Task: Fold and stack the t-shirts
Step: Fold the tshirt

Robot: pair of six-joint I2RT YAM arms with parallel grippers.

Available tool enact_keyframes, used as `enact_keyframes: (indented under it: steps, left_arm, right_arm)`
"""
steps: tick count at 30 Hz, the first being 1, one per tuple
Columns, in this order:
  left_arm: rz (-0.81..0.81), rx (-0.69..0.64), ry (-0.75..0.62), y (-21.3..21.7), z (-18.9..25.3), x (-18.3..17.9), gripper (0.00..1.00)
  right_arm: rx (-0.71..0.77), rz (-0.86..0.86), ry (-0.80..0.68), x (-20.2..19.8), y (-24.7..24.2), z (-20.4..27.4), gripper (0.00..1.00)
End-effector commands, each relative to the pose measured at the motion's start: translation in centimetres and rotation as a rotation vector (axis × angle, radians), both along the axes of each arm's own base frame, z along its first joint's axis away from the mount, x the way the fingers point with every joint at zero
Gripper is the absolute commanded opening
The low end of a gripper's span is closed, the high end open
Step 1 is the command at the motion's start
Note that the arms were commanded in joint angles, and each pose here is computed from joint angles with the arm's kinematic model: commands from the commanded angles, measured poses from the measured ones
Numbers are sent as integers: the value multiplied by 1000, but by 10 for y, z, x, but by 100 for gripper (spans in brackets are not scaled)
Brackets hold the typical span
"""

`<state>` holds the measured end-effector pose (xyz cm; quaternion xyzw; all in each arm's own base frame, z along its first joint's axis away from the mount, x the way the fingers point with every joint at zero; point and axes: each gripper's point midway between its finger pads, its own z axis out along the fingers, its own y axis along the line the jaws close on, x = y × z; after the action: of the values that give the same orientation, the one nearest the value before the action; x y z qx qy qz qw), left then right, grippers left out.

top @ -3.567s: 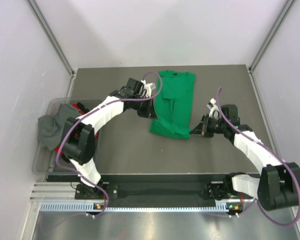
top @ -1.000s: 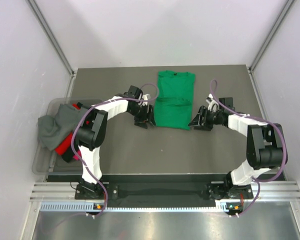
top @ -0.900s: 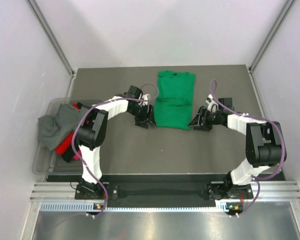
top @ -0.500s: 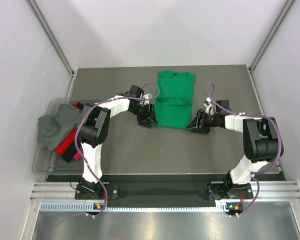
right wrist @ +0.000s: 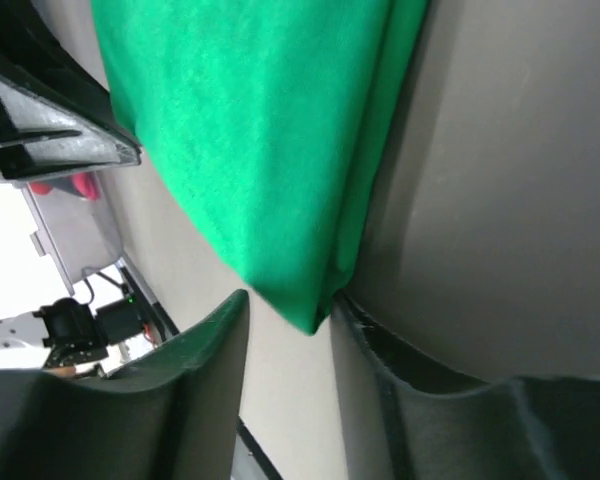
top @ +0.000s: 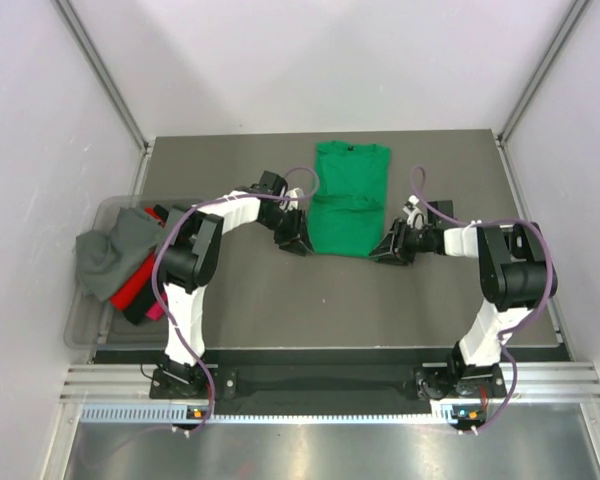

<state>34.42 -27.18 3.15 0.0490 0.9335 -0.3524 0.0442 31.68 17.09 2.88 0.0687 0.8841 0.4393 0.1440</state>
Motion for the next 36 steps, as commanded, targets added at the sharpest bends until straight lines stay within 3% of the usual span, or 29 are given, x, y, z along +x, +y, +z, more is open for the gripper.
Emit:
enact_keyframes:
  steps: [1, 2, 3, 4, 5, 7, 9, 16, 29, 36]
  left_arm:
    - [7, 36, -37, 6, -17, 14, 34]
    - [7, 35, -40, 5, -17, 14, 29]
    - [10, 35, -42, 6, -17, 15, 13]
    - [11, 37, -46, 6, -17, 16, 4]
    - [12, 34, -51, 5, -16, 17, 0]
    - [13, 25, -69, 5, -8, 19, 0]
    - [4, -1, -109, 2, 9, 21, 0]
    - [-10, -84, -226, 0, 63, 12, 0]
    - [-31, -155, -358, -2, 121, -13, 0]
    - [-42, -136, -446, -3, 137, 7, 0]
  right_arm:
    - [-48, -13, -26, 14, -1, -12, 32]
    - [-53, -15, -20, 14, -1, -15, 28]
    - [-56, -14, -23, 14, -1, -15, 24]
    - [-60, -18, -27, 15, -2, -14, 18]
    - [-61, -17, -42, 16, -2, -10, 14]
    - [-68, -20, -52, 13, -5, -7, 4]
    - [-70, -22, -92, 10, -8, 6, 0]
    - [-48, -33, -258, -7, -14, 66, 0]
    - [-57, -128, -364, -33, -31, 96, 0]
    - [-41, -92, -488, -21, -29, 129, 0]
